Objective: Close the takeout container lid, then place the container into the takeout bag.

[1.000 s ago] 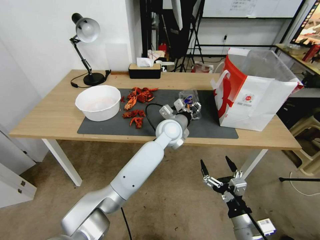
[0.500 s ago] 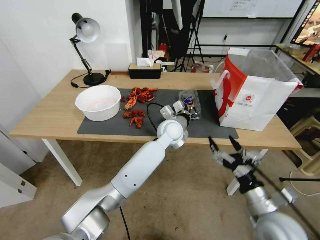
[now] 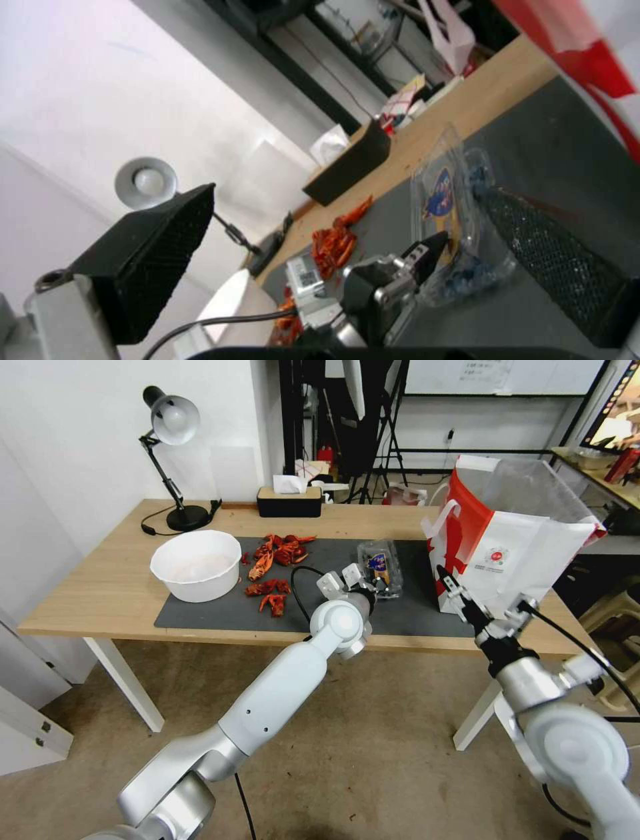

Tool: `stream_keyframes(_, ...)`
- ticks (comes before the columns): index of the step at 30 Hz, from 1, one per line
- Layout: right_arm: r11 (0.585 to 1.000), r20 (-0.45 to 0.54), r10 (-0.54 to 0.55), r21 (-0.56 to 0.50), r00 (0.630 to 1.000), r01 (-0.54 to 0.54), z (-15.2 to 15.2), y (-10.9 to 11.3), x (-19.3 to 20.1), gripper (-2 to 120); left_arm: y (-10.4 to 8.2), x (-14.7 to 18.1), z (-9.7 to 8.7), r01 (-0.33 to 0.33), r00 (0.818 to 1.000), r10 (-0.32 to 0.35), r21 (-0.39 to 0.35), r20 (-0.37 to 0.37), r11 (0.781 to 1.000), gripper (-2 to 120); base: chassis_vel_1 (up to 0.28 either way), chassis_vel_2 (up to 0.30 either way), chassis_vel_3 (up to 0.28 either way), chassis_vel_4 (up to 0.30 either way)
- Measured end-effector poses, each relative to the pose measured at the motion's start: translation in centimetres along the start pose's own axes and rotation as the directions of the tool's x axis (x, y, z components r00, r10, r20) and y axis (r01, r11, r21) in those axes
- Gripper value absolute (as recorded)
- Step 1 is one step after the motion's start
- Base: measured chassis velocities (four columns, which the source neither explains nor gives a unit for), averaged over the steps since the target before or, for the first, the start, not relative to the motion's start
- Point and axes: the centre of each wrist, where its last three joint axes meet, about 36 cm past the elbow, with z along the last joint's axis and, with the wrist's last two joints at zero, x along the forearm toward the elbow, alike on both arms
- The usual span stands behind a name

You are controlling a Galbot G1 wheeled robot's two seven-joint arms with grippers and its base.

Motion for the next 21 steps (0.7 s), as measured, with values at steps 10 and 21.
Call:
stream_keyframes(10,1.0,-0.083,-0.012,-0.026,0.996,0.01,-1.5,0.3,-5.0,100,-0.5,-0.5,0.1,-0.005,1.0,0.005,-0.001,0.001,1.0,0,0.0,0.0,0.0,0.0)
stream_keyframes(21,0.996,-0.201,0.089,0.034,0.976,-0.084,-1.0,1.8,-9.7,100,0.1,-0.5,-0.1,0.01,1.0,-0.01,-0.001,0.009,1.0,0,0.0,0.0,0.0,0.0)
